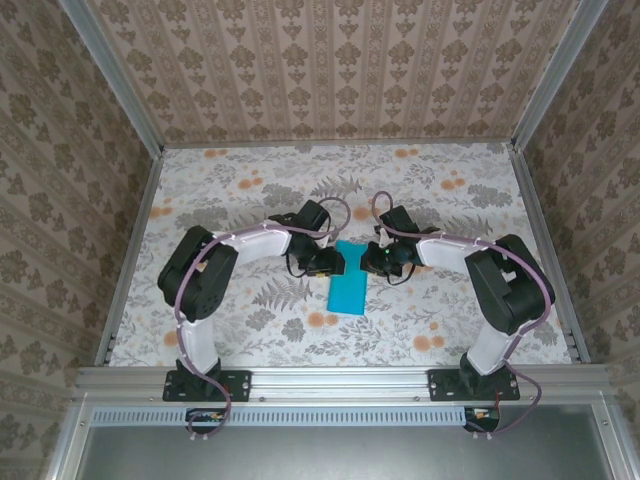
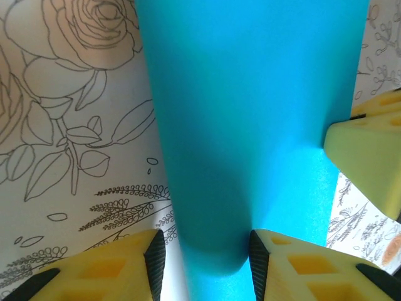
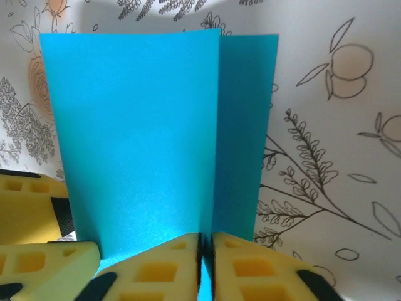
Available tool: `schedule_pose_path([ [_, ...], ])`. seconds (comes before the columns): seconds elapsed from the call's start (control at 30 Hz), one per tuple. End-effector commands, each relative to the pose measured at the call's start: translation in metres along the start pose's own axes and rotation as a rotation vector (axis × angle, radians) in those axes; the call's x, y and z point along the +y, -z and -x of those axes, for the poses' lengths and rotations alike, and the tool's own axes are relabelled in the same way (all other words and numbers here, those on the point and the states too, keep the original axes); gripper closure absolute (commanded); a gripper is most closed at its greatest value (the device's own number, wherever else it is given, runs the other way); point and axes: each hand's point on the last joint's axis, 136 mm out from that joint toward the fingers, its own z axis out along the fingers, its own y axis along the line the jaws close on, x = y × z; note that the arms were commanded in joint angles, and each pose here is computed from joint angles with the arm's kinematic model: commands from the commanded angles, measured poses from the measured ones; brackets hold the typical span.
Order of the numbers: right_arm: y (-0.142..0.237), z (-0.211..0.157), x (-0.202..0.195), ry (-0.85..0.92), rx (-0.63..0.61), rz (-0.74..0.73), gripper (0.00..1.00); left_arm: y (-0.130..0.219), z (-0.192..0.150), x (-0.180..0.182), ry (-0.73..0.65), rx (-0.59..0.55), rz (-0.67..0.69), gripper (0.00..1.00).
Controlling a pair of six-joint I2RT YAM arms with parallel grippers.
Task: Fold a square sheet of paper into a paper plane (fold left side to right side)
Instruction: First fold in half a square sheet of paper at the center of the table.
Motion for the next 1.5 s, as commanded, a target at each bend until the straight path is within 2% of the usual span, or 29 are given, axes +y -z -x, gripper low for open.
schedule_pose_path([
  [0.0,0.018,0.008,-0.003,0.022,-0.070,-0.065,0.78,-0.005,-0.006,0.007,-0.019,0.033,0.066,0.58],
  [0.13,0.041,0.015,-0.023,0.012,-0.181,-0.179,0.63,-0.008,-0.008,0.008,-0.027,0.046,0.083,0.58],
  [0.37,0.075,0.021,-0.038,0.002,-0.314,-0.253,0.51,-0.013,-0.009,0.009,-0.025,0.059,0.097,0.56],
  [1.47,0.068,0.010,-0.034,0.000,-0.271,-0.196,0.50,-0.030,-0.011,0.013,0.027,0.095,0.128,0.54],
])
